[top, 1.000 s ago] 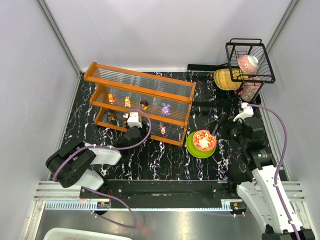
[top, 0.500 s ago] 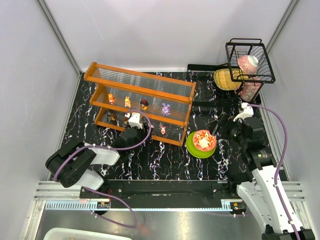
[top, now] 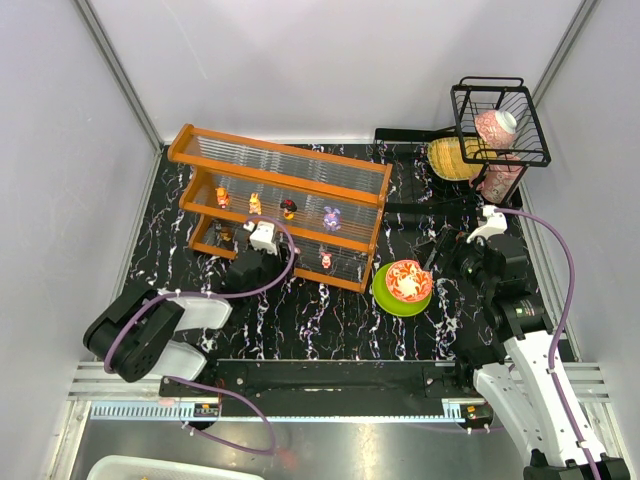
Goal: Place and organize the plastic toys onto the shelf
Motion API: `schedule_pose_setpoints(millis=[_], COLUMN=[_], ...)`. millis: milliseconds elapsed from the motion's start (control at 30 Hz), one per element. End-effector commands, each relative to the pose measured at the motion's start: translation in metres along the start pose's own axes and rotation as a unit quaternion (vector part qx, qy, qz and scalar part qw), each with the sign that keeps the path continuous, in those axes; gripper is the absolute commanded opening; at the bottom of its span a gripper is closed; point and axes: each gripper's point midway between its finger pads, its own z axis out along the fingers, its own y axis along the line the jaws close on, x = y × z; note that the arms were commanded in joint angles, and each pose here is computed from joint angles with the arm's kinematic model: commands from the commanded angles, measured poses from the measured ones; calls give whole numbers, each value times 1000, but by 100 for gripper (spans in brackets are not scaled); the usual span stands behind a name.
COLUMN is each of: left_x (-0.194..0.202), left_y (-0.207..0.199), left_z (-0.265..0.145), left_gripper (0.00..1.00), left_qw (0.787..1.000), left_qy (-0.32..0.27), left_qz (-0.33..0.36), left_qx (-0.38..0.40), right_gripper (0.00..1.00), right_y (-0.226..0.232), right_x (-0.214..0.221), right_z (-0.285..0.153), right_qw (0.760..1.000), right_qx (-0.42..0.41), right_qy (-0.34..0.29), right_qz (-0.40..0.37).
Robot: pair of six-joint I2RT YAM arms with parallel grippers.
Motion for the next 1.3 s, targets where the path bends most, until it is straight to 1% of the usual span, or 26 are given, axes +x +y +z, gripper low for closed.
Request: schedule_pose_setpoints(millis=[0, 533, 1267], left_x=[-24, -21, -25], left_y=[-3, 3, 4], left_z=[-2, -3, -1], left_gripper=[58, 58, 59], left_qw=[999, 999, 998], left_qy=[-40, -39, -46], left_qz=[6, 1, 3], left_qx=[21, 22, 49], right_gripper=[100, 100, 100], right_y=[2, 2, 2], right_x=[-10, -10, -9], right_z=[-1, 0, 0], right_qw=[1000, 1000, 1000], right_qx=[-1, -2, -3], right_qy=[-18, -17, -15], right_qz=[-7, -8, -7])
